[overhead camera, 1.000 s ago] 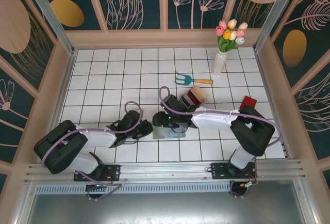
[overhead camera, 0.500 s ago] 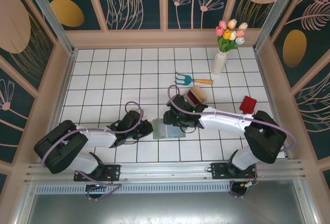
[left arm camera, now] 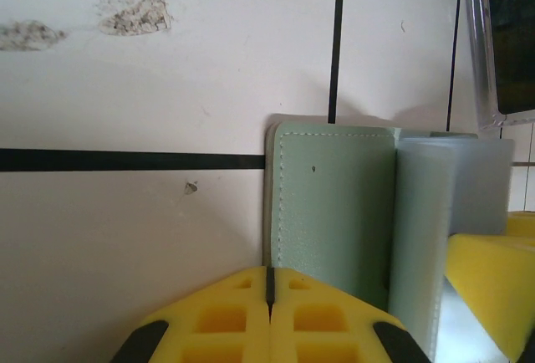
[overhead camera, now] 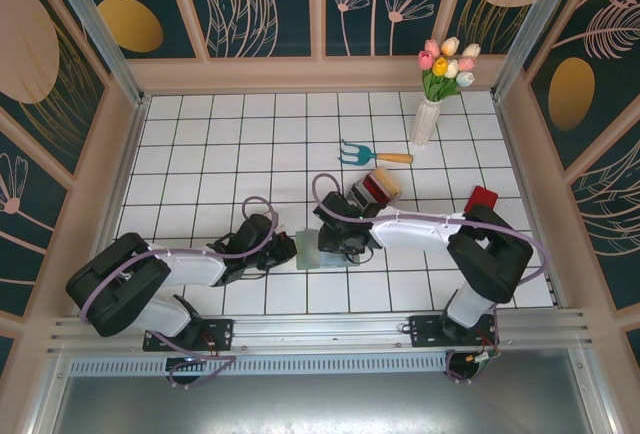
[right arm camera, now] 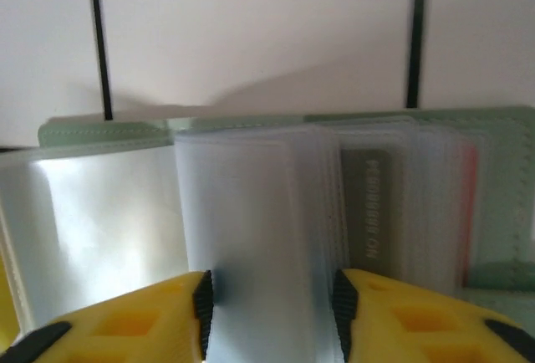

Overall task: Put the credit cards into the card holder
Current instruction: Flip over the card slot on the card holder, then pick up the credit card from the storage box.

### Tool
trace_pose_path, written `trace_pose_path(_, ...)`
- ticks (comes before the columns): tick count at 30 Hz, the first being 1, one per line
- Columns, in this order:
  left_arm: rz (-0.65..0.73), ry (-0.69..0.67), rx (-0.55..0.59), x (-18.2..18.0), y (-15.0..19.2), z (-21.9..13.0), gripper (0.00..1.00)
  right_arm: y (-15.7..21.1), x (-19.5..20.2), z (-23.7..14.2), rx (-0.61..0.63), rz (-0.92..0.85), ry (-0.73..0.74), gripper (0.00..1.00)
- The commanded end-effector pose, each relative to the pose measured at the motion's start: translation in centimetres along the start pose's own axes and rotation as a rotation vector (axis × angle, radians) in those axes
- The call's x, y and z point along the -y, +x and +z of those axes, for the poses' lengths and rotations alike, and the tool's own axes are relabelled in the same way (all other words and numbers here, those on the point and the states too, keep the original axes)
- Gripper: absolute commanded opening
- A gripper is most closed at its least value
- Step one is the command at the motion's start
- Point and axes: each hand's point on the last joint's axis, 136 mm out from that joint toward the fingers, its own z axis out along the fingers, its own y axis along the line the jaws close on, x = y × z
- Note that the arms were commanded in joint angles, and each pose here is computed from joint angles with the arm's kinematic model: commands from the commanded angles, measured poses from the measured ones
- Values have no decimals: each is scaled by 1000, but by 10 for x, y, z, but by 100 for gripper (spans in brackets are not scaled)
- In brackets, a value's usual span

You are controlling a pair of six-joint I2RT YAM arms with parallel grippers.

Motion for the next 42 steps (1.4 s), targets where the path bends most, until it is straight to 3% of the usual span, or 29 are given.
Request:
trace_pose_path(1, 20, 32, -6, 10, 0, -1, 6, 8, -5, 3, -25, -34, 28, 39)
trace_pose_path(4, 20, 30, -7, 10, 0, -1, 6, 1, -19, -2, -6, -60, -8, 32)
trace_pose_path(8, 20, 30, -7, 11, 0, -1, 6, -7, -32, -14, 27, -82, -18, 35)
trace_pose_path(16, 16, 28, 10, 11, -3, -4, 8, -9, -86, -20, 6, -103, -277, 48)
trace_pose_path(21, 3, 9, 45, 5, -6, -11, 12, -12, -105, -21, -12, -93, -367, 50)
trace_pose_path(25, -8, -26, 88, -2, -11, -21, 19, -24, -111, -45, 47, -94, -431, 50)
trace_pose_path(28, -9, -46, 125, -4, -17, -30, 24, -48, -89, -66, 147, -81, -380, 50)
trace_pose_path(34, 32, 22, 191, 31, -37, -49, 32, -111, 26, -103, 361, -54, -55, 49)
trace_pose_path(38, 82, 110, 187, 74, -51, -48, 39, -135, 73, -113, 384, -130, 110, 52)
trace_pose_path(42, 87, 155, 136, 102, -57, -27, 42, -137, 75, -97, 321, -270, 163, 50)
